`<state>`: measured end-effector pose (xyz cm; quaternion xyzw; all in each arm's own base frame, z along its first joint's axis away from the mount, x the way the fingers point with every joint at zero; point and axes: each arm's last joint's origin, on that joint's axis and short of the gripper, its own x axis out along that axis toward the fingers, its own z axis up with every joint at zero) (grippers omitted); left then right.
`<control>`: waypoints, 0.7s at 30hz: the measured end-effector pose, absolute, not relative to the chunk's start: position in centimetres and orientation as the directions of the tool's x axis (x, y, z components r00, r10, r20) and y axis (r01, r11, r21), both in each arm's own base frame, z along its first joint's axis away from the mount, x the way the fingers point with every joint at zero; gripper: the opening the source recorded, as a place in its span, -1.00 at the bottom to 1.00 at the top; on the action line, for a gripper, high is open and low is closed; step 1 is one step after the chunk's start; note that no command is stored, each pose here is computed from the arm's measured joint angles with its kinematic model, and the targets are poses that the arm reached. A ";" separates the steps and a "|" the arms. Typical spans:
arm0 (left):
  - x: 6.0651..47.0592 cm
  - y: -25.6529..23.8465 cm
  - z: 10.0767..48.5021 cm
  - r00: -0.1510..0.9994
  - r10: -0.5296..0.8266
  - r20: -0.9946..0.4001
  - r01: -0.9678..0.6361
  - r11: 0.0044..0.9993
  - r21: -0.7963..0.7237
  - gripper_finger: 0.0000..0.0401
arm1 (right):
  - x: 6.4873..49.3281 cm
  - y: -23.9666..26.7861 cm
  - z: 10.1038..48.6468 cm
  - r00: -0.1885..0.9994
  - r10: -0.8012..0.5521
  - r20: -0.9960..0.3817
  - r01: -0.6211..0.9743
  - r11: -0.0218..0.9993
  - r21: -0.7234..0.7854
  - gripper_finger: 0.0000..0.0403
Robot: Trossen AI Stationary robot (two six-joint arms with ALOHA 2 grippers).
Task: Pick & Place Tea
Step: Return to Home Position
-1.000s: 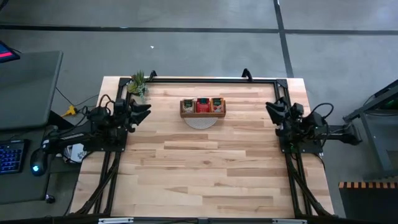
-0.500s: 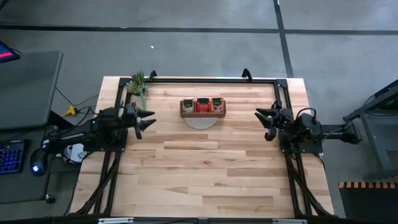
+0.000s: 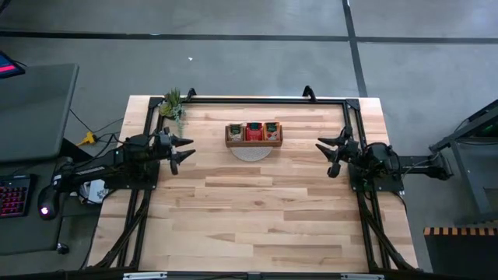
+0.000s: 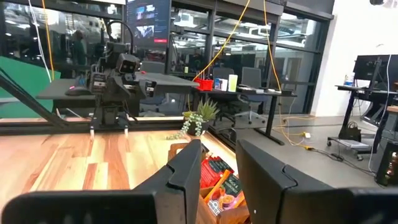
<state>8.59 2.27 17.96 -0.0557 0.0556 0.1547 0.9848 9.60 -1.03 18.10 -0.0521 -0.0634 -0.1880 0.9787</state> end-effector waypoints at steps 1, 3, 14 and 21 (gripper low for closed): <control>8.6 2.3 17.9 0.946 0.299 -0.128 -0.311 0.945 -0.097 -0.04 | 9.6 -1.0 18.1 0.921 -0.361 0.144 0.375 0.924 -0.079 -0.51; 8.6 2.3 18.0 0.946 0.299 -0.127 -0.312 0.945 -0.098 -0.04 | 9.6 -1.0 18.1 0.921 -0.361 0.144 0.375 0.924 -0.078 -0.51; 8.6 2.3 18.0 0.946 0.299 -0.127 -0.312 0.945 -0.099 -0.04 | 9.6 -1.0 18.1 0.921 -0.361 0.144 0.374 0.924 -0.076 -0.51; 8.6 2.3 18.0 0.946 0.300 -0.127 -0.313 0.945 -0.099 -0.04 | 9.6 -1.0 18.1 0.921 -0.361 0.144 0.374 0.924 -0.075 -0.51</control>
